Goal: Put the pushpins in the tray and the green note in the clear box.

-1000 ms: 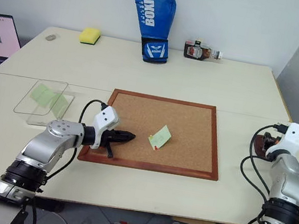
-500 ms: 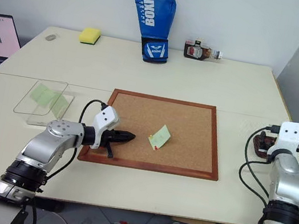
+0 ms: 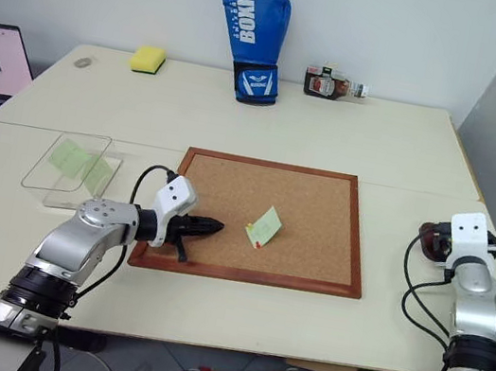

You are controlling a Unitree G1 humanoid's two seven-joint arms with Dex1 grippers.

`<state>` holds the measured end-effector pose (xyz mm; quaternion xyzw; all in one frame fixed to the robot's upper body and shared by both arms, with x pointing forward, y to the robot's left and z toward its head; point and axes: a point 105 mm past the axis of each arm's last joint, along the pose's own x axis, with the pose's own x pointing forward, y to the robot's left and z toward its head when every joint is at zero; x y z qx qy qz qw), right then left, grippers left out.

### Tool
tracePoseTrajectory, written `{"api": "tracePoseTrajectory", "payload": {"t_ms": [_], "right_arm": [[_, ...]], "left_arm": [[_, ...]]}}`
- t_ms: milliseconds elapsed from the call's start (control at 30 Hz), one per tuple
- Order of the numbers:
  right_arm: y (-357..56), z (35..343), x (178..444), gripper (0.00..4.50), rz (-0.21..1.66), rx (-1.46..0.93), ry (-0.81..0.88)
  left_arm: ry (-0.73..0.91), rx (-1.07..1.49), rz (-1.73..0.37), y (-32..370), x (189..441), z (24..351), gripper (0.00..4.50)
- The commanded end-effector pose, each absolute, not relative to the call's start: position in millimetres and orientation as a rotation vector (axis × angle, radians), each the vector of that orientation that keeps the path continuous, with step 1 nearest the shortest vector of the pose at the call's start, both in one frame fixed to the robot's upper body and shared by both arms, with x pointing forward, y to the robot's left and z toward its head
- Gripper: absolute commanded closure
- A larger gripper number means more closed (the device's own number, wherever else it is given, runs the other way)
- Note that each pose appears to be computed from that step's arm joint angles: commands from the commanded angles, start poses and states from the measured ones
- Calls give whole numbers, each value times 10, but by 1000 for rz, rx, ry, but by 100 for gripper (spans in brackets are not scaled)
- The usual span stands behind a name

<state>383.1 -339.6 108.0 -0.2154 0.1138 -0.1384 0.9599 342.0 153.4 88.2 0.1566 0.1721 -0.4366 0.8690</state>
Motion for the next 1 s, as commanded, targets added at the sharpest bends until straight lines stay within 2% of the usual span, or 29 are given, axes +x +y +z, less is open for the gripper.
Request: {"api": "tracePoseTrajectory", "payload": {"t_ms": [33, 367, 467, 567, 700, 833, 1000], "right_arm": [[-3428, 1294, 3881, 3, -299, -362, 160], [-3369, 1516, 3901, 3, -283, -370, 59], [-3151, 1612, 3903, 3, -197, -345, -3], [-2622, 1692, 3841, 3, 41, -275, -71], [-1990, 1668, 3647, 3, 353, -231, -63], [-1265, 1646, 3322, 3, 699, -187, -61], [-811, 1575, 3021, 3, 969, -212, -41]], "left_arm": [[439, 323, -927, 1537, 3332, 693, 450], [436, 321, -930, 1519, 3330, 686, 450], [437, 322, -930, 1521, 3328, 684, 450], [441, 322, -929, 1534, 3320, 678, 450], [444, 322, -928, 1546, 3316, 676, 450], [444, 324, -928, 1543, 3325, 682, 450], [443, 325, -928, 1538, 3331, 690, 450]]}}
